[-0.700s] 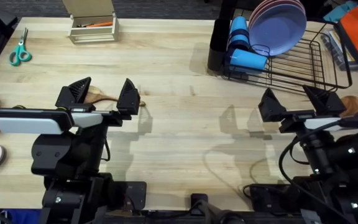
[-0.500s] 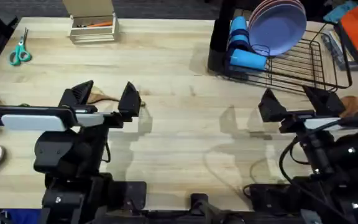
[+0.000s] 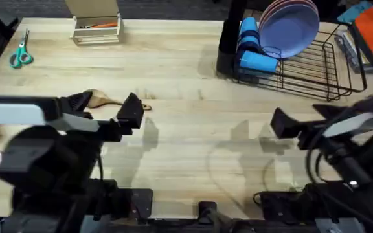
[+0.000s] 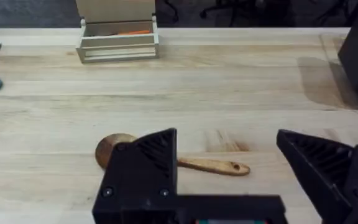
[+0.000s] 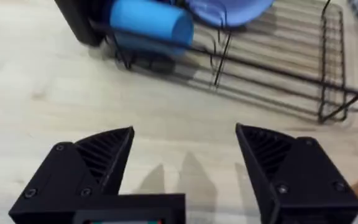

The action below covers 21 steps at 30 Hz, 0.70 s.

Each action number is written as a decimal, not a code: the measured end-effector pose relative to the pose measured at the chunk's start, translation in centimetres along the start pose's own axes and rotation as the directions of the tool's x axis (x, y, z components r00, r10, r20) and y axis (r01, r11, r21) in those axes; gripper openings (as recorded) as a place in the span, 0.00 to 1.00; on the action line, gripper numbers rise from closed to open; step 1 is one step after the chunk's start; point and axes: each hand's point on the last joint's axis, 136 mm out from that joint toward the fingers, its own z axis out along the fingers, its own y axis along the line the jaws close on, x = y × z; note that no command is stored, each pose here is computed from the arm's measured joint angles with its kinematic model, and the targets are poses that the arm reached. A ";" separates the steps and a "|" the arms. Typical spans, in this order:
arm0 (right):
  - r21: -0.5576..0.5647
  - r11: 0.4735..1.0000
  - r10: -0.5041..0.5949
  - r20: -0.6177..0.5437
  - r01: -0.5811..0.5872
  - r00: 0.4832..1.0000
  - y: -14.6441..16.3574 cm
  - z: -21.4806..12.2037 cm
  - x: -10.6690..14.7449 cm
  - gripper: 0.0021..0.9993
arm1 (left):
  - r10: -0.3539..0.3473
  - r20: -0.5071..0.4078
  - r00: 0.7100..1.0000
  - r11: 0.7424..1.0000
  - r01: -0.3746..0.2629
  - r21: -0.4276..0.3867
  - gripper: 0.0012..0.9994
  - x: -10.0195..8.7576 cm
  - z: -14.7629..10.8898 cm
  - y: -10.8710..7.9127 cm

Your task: Pick up the spoon on the table one by one and put them onto the rack

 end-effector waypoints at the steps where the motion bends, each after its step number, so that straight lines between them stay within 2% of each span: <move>1: 0.000 1.000 0.000 0.004 0.000 1.000 0.0 -0.9 -2.4 0.99 | 0.000 -0.044 0.999 1.000 0.000 -0.001 0.99 -1.2 -1.0 0.0; 2: 0.000 1.000 0.000 -0.004 0.000 1.000 0.0 -1.2 -3.0 0.99 | 0.000 -0.057 0.998 1.000 0.000 -0.001 0.99 -1.5 -1.2 0.0; 4: -0.003 1.000 0.004 -0.109 -0.005 0.994 -0.1 -1.4 -5.7 0.99 | -0.001 -0.135 0.991 1.000 0.000 -0.002 0.99 -4.1 -1.4 -0.1; 12: -0.009 1.000 0.009 -0.225 -0.011 0.974 -0.2 -0.2 -9.2 0.99 | -0.001 -0.139 0.990 1.000 0.000 -0.003 0.99 -8.8 -0.8 -0.2; 21: -0.014 1.000 0.011 -0.308 -0.017 0.951 -0.3 0.3 -12.9 0.99 | -0.013 -0.235 0.972 1.000 0.013 0.000 0.99 -12.1 0.7 -0.3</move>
